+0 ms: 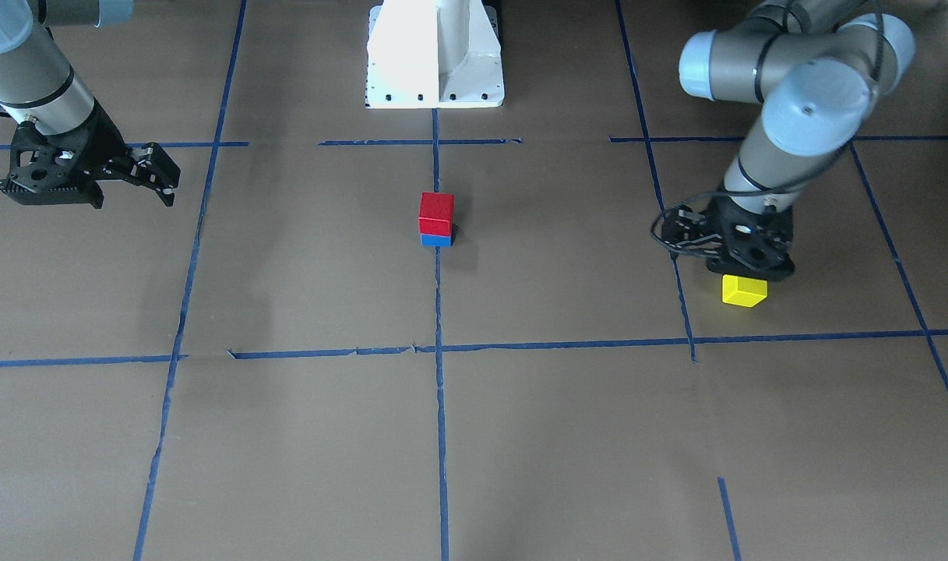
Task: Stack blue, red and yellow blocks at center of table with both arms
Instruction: 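Move the left gripper to the yellow cube and grasp it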
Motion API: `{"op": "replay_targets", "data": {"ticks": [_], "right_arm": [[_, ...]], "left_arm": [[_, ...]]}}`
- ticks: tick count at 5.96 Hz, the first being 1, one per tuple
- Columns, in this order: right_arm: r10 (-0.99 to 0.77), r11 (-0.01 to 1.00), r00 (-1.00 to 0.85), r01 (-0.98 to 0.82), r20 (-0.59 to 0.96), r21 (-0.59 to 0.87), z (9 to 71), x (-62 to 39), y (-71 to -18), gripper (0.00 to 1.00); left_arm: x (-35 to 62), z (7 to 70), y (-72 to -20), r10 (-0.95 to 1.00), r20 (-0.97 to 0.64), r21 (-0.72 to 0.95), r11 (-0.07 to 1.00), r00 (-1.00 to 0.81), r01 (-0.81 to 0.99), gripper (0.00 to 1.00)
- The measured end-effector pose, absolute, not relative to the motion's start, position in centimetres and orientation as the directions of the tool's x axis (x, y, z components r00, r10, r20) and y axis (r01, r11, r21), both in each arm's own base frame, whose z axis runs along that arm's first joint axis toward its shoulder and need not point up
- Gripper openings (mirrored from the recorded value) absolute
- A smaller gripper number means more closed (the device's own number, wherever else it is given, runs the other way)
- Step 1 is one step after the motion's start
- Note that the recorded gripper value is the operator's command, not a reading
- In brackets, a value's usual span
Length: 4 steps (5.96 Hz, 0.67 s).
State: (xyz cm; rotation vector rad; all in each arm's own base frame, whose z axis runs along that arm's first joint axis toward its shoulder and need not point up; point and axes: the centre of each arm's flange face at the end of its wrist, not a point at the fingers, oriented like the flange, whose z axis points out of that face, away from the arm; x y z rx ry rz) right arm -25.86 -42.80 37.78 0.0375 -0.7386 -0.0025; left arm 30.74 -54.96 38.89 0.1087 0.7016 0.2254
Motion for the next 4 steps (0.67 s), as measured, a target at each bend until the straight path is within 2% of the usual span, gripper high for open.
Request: {"op": "replay_targets", "data": {"ticks": [2,4], "right_arm": [[-0.009,1.0,0.738,-0.011,0.674,0.025,38.0,-25.8,-42.7,1.0],[-0.008,1.0,0.737,-0.013,0.676,0.026,37.8,-25.9,-42.8,1.0]], "left_arm": [[29.7,46.9,-57.6,0.245,-0.644,0.173,0.97,0.725,-0.173,1.0],[29.0,49.8,-57.1,0.232,-0.687,0.136,0.972,0.688,-0.191,1.0]]}}
